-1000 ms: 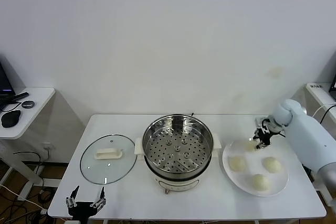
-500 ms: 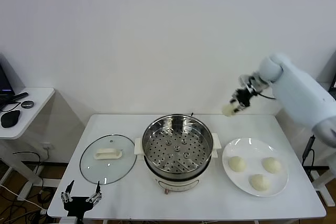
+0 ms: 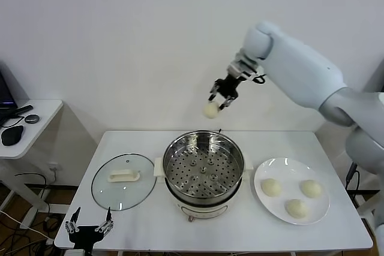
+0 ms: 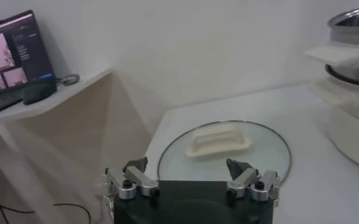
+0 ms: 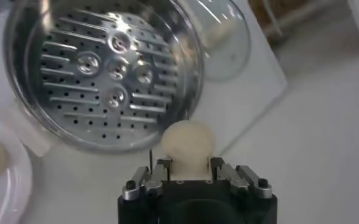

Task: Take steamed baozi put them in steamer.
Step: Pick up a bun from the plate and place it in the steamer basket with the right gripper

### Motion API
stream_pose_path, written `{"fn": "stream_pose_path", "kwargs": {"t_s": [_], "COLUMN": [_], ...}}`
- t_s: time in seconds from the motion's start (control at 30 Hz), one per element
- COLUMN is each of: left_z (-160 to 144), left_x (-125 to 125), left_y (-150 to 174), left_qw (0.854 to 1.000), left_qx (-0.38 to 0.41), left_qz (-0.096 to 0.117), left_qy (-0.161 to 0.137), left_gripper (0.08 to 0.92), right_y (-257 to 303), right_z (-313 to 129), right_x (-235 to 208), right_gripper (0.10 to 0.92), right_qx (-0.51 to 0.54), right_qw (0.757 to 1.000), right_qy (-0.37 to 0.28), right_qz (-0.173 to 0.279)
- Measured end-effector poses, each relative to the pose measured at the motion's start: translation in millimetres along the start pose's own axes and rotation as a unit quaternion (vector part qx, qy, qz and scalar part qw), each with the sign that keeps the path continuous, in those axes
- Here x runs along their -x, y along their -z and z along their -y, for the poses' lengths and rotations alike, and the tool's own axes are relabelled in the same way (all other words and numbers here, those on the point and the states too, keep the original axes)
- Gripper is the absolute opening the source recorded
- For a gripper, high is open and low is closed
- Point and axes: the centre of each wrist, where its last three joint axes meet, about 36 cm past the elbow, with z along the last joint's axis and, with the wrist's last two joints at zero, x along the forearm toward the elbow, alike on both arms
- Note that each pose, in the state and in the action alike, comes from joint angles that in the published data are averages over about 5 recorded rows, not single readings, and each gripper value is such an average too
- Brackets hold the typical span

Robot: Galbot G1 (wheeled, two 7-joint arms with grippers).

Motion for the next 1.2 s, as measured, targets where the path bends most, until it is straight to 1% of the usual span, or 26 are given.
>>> {"fn": "stream_pose_path", "kwargs": {"t_s": [0.23, 0.43, 0.77, 1.0, 1.2], "left_z": [0, 0, 1, 1, 0], "left_x": [-1, 1, 4, 7, 10], "left_y": [2, 2, 4, 1, -2], "left_qw": [1.000, 1.000, 1.000, 1.000, 1.000], "left_qx": [-0.007, -0.010, -0.021, -0.023, -0.023], "left_qz": [0.002, 0.002, 0.002, 0.000, -0.003], "left_qy": [0.004, 0.005, 0.003, 0.003, 0.003], "left_gripper": [0.823, 0.823, 0.823, 0.823, 0.823], "right_y": [31, 43, 44, 41, 37], "right_z": [15, 18, 16, 16, 14], "right_x": [40, 74, 119, 138, 145], "right_gripper": [0.417, 0.418, 0.416, 0.416, 0.420], "right_qx": [-0.101, -0.144, -0.166, -0.168, -0.164], "right_qw": [0.993, 0.986, 0.980, 0.979, 0.980], "right_qy": [0.054, 0.085, 0.108, 0.114, 0.114], "right_qz": [0.012, 0.022, 0.019, 0.011, 0.007]}}
